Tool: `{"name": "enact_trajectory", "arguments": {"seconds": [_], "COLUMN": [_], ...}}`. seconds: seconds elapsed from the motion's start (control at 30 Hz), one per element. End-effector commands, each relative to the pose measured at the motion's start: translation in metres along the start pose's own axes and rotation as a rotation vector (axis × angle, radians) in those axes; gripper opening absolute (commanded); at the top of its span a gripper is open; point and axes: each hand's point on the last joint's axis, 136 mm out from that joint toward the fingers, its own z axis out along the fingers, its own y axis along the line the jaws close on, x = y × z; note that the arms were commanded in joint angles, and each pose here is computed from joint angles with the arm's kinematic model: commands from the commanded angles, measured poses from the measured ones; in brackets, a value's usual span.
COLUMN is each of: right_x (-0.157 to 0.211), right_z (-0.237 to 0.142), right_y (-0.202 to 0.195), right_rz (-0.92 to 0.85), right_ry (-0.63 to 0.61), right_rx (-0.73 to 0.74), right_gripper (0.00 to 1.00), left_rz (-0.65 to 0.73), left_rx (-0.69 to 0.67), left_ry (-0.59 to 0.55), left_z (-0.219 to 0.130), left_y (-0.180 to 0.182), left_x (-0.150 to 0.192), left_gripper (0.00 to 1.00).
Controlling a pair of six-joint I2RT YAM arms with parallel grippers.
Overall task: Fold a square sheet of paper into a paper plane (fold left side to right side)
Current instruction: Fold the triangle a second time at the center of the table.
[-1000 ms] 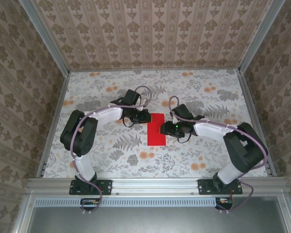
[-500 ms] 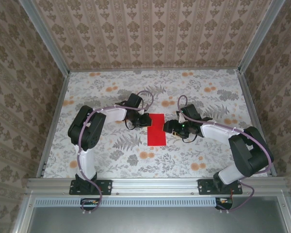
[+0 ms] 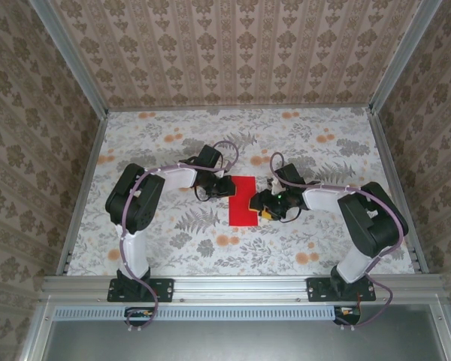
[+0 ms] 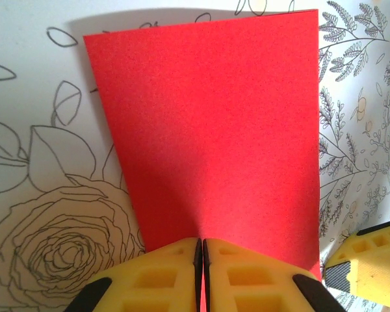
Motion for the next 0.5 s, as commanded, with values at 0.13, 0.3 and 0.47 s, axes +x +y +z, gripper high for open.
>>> {"name": "enact_trajectory", "arguments": {"seconds": [0.13,0.3,0.47], "right_x": [0.004,0.005,0.0031], "right_z": [0.0076,0.0086,0.0084], "right_y": [0.0068,0.0028,0.0093], "right_rz": [0.017,0.016,-0.001], "right_ry": [0.043,0.046,0.039], "right_rx": [-0.025,0.004,-0.027], "right_gripper": [0.52,0.52,0.53], "left_rz": [-0.02,-0.019,-0.016], "left_rx": [-0.031,-0.029,-0.028], "left_ry": [0.027,0.027,0.027], "left_z": [0.0063,0.0066,0.0073], "left_y": [0.0076,0.0072,0.0067], "left_x": [0.0117,0.0119,0.0122], "left_gripper": [0.13,0.13,0.13]}}
